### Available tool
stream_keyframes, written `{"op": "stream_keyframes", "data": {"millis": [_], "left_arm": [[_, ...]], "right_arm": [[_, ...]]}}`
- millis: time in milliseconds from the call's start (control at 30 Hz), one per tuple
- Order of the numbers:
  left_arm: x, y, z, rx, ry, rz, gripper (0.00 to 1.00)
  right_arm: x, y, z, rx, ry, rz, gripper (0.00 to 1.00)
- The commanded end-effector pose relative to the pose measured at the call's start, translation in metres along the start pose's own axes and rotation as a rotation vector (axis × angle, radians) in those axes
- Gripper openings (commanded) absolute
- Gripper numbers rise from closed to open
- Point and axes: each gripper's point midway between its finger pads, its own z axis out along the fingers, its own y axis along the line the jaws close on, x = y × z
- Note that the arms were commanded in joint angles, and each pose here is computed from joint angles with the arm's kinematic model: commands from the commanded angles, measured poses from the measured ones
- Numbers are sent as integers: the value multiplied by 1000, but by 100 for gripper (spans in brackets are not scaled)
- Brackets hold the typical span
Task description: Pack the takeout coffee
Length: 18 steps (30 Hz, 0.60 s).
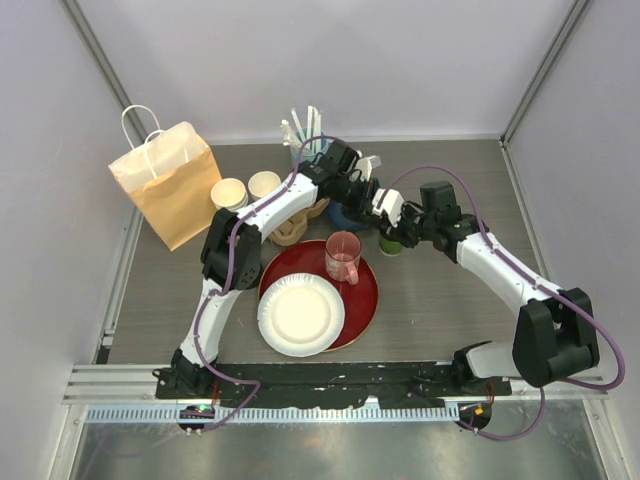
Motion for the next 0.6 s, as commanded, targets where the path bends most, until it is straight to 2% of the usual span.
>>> {"op": "stream_keyframes", "data": {"millis": [0,100,200,267,367,567], "left_arm": [[43,44,42,-128,102,-16,10],[42,47,39,-146,97,3,10],[21,27,22,-112,48,36,11],[-2,1,2,-74,-7,90,14],[-23,-25,-21,-47,-56,151,17],[-24,-39,-31,-17,-59,156,19]], "right_arm": [[90,71,2,-208,301,183,27],[87,70,1,-203,294,191,26],[75,61,1,-178,268,200,30],[57,53,1,-160,210,211,38],[31,38,-4,-101,124,211,43],[-13,17,-23,-40,-7,164,47]]}}
